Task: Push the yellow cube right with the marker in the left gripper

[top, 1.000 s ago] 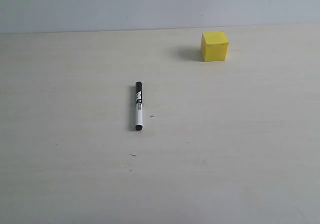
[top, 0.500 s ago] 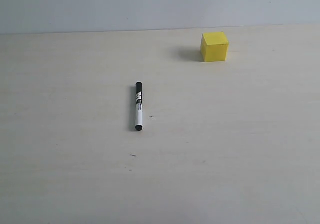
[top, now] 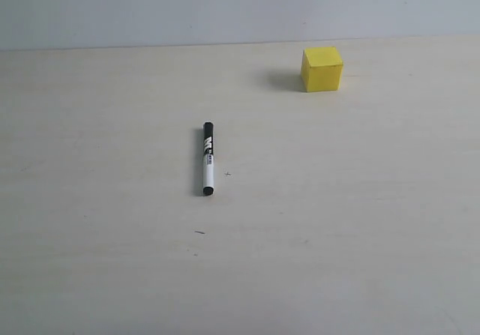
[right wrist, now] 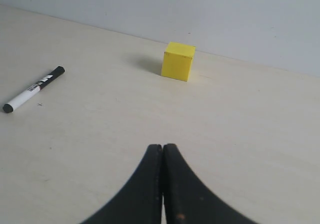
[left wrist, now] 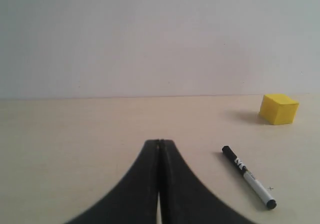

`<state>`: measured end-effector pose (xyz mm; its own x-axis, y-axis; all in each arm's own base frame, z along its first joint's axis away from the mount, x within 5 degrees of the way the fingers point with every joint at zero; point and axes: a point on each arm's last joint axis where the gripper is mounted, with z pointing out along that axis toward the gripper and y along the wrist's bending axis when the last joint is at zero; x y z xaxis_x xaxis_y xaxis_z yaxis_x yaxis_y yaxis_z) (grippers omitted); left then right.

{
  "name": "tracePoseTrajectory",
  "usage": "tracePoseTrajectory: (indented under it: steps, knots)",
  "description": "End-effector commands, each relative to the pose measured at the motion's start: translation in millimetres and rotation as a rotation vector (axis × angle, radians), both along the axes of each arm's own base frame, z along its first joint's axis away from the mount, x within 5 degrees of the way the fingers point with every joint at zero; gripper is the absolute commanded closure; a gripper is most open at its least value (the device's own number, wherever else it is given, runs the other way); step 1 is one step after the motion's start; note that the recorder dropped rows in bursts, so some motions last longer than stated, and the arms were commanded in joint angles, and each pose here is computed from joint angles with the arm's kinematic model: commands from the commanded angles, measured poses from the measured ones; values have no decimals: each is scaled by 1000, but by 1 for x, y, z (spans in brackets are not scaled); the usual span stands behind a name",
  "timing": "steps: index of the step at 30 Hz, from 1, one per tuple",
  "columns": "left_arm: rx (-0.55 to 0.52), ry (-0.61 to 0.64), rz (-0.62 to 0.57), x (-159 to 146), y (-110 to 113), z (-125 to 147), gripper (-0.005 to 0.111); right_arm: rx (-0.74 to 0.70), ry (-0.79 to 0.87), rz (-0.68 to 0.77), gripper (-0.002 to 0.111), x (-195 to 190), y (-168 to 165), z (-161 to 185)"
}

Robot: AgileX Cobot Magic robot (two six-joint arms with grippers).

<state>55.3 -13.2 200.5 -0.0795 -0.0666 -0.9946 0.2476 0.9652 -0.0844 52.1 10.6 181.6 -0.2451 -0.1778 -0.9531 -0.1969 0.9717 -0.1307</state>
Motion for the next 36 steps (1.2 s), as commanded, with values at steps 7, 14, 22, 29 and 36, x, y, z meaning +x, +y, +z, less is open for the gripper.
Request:
tracePoseTrajectory:
  steps: [7, 14, 22, 29, 36]
  knots:
    - [-270, 161, 55, -1, 2, -9, 107, -1, -11, 0, 108, 0, 0, 0]
    - [-104, 203, 76, -2, 5, -16, 107, -1, -11, 0, 108, 0, 0, 0]
    - [62, 190, 90, -2, 9, -19, 107, -1, -11, 0, 108, 0, 0, 0]
    - [62, 190, 90, -2, 9, -19, 107, -1, -11, 0, 108, 0, 0, 0]
    - [62, 190, 90, -2, 9, -19, 107, -1, -11, 0, 108, 0, 0, 0]
